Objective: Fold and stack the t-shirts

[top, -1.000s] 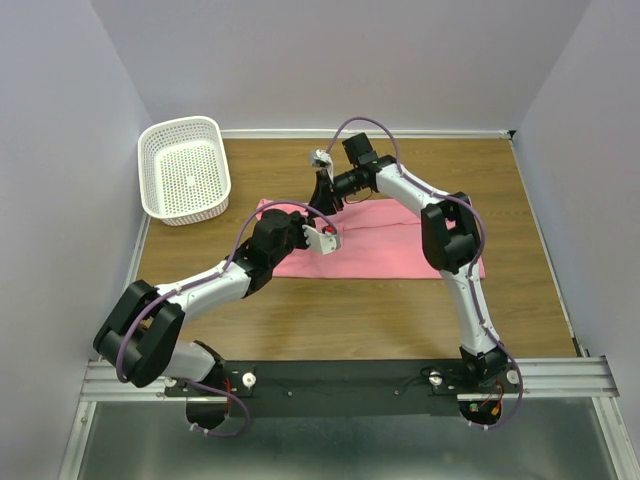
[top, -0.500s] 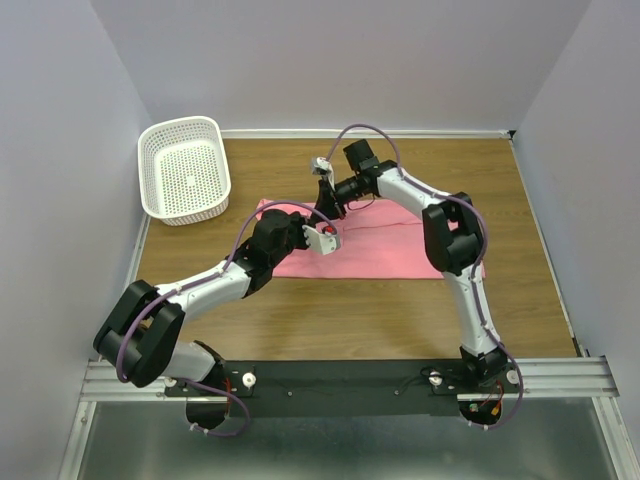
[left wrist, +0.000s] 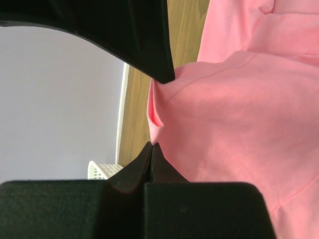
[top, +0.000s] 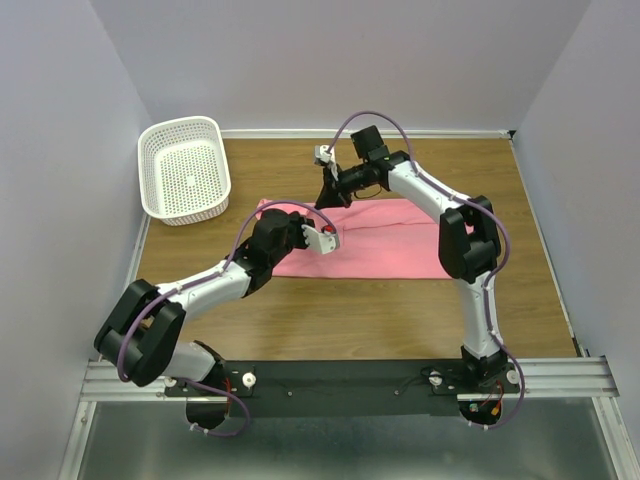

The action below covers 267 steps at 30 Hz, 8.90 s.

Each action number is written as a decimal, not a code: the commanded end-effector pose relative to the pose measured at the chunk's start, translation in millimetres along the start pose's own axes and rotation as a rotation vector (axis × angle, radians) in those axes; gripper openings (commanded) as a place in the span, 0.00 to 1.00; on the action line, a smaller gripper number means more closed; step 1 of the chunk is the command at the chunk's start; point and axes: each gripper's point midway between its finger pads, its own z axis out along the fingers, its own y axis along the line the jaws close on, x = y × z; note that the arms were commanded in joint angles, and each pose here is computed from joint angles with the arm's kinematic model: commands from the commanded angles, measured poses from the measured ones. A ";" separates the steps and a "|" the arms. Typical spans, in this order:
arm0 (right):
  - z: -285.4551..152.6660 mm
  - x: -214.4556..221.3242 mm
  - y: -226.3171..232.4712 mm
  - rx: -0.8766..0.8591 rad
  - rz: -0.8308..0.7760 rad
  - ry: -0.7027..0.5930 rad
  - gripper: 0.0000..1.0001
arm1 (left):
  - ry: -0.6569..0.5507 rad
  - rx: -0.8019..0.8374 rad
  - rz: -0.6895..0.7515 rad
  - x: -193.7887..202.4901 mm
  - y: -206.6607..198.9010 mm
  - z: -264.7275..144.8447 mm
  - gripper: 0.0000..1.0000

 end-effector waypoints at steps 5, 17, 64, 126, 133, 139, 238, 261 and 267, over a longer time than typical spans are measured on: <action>-10.5 14.0 -11.3 0.102 -0.009 0.091 0.01 | 0.018 -0.018 -0.016 4.6 7.2 7.0 0.00; -12.8 3.5 -22.2 0.187 0.074 0.112 0.24 | 0.055 -0.013 -0.023 13.3 4.3 12.1 0.00; 38.0 107.8 -3.4 0.107 0.386 0.272 0.35 | 0.079 0.022 -0.043 19.6 -7.2 16.0 0.00; -3.9 90.7 -16.2 0.234 0.371 0.293 0.28 | 0.096 0.034 -0.055 24.3 -10.0 15.7 0.00; 2.9 105.9 -15.0 0.210 0.404 0.318 0.31 | 0.095 0.038 -0.057 24.3 -12.2 15.5 0.00; 7.2 108.8 -13.2 0.189 0.420 0.312 0.33 | 0.096 0.044 -0.060 24.6 -13.7 17.7 0.00; -61.2 90.9 -24.0 0.344 0.367 0.328 0.01 | 0.121 0.026 -0.057 31.5 -6.1 31.5 0.00; -67.0 98.1 -23.0 0.357 0.435 0.309 0.28 | 0.288 -0.047 -0.114 59.3 3.7 71.2 0.22; -101.6 88.7 -22.8 0.392 0.442 0.252 0.44 | 0.288 -0.348 -0.388 44.9 79.2 31.5 0.57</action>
